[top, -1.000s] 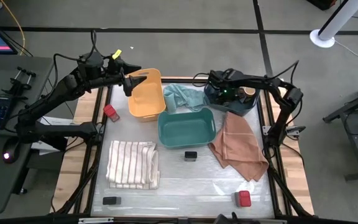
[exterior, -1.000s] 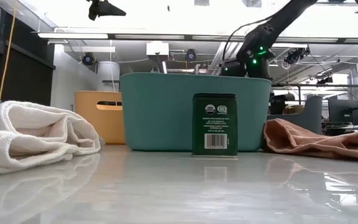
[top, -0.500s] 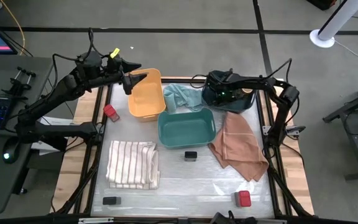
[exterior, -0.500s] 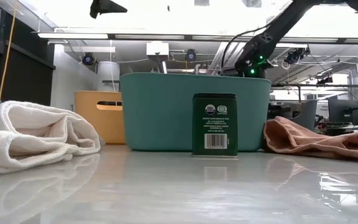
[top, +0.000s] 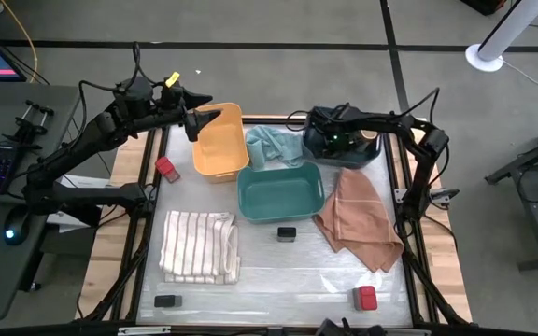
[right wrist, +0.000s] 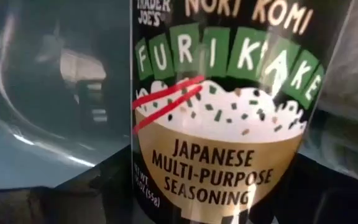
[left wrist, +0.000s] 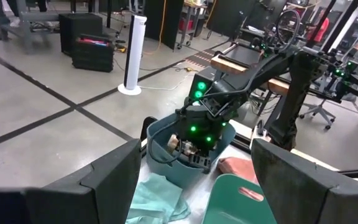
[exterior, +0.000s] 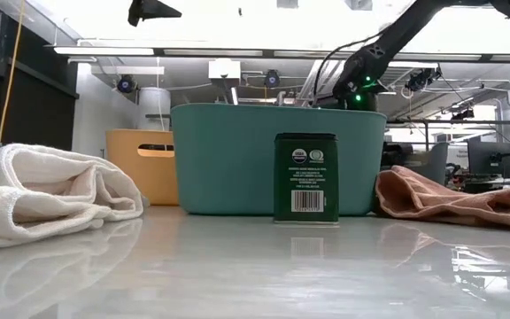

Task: Sort spices by type
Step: Put the gold seasoning bottle into the blue bin

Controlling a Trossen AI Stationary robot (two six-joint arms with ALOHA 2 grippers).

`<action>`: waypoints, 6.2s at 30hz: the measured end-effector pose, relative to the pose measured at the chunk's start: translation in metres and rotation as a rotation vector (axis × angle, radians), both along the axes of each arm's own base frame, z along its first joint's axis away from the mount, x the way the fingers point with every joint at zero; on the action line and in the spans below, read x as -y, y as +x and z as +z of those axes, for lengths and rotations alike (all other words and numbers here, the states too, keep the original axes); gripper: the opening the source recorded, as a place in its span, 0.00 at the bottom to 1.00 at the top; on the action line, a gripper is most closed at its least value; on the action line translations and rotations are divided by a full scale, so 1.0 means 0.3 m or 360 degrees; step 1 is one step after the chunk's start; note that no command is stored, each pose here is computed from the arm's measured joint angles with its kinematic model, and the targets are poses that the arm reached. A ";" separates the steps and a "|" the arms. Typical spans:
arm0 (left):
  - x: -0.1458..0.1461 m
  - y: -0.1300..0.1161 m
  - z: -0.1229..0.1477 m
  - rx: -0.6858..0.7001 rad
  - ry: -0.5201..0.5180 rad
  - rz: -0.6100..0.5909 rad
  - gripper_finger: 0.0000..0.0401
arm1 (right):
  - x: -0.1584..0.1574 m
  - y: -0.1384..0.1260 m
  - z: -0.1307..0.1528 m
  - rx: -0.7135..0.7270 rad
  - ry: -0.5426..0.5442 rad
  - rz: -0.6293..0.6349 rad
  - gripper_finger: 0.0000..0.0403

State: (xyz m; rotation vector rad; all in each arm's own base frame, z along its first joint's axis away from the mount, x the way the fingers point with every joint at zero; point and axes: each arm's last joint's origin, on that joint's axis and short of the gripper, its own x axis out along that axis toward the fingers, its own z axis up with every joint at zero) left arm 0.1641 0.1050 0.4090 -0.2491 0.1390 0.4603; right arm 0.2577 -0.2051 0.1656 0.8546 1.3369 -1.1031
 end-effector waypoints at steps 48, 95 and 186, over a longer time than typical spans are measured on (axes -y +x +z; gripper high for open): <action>0.027 0.490 -0.126 -0.0447 0.0484 -0.0746 0.72 | -0.507 0.102 0.717 0.1027 -0.0703 0.1347 0.68; 0.026 0.529 0.008 0.0525 0.0124 -0.1060 0.72 | -0.560 0.204 0.905 0.2034 -0.1202 0.1467 0.68; 0.046 0.454 -0.149 -0.0878 0.0913 -0.0492 0.57 | -0.467 0.159 0.797 0.1338 -0.1124 0.1710 0.92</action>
